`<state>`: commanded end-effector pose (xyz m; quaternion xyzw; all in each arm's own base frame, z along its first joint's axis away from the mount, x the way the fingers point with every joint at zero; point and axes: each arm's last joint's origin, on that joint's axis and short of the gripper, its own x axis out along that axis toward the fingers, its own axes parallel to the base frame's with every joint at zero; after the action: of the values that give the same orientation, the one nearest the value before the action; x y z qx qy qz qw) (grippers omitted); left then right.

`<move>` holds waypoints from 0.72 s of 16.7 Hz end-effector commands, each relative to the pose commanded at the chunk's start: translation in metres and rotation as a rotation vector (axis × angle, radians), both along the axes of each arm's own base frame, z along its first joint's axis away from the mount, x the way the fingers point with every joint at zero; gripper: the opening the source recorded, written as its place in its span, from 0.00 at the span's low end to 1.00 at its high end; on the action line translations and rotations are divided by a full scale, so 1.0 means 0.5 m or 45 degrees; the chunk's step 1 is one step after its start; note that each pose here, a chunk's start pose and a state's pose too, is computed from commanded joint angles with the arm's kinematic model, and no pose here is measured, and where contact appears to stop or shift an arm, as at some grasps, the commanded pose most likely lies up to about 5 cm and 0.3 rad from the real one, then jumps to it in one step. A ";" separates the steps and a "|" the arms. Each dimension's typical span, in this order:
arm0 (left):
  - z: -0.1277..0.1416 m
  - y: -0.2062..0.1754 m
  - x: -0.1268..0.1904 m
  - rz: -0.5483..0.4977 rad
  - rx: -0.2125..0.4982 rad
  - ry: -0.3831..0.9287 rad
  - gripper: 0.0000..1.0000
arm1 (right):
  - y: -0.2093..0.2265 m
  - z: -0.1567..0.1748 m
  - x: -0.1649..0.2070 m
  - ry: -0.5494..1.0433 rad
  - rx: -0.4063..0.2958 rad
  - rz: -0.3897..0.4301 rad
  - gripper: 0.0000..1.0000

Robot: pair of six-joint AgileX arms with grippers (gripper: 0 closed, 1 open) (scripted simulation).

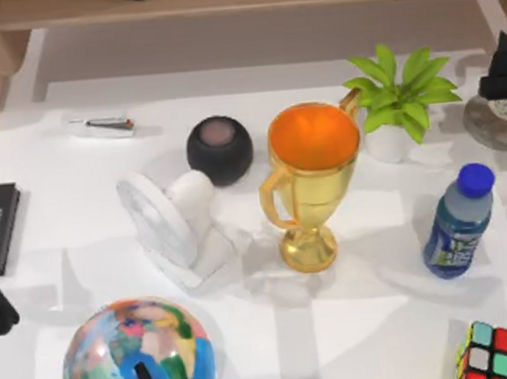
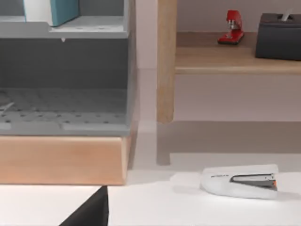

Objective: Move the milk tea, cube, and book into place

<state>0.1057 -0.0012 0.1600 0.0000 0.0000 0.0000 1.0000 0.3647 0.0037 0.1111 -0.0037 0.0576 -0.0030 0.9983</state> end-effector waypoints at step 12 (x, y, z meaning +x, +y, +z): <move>0.000 0.000 0.000 0.000 0.000 0.000 1.00 | 0.000 0.000 0.000 0.000 0.000 0.000 1.00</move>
<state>0.1057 -0.0012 0.1600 0.0000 0.0000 0.0000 1.0000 0.3647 0.0037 0.1111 -0.0037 0.0576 -0.0030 0.9983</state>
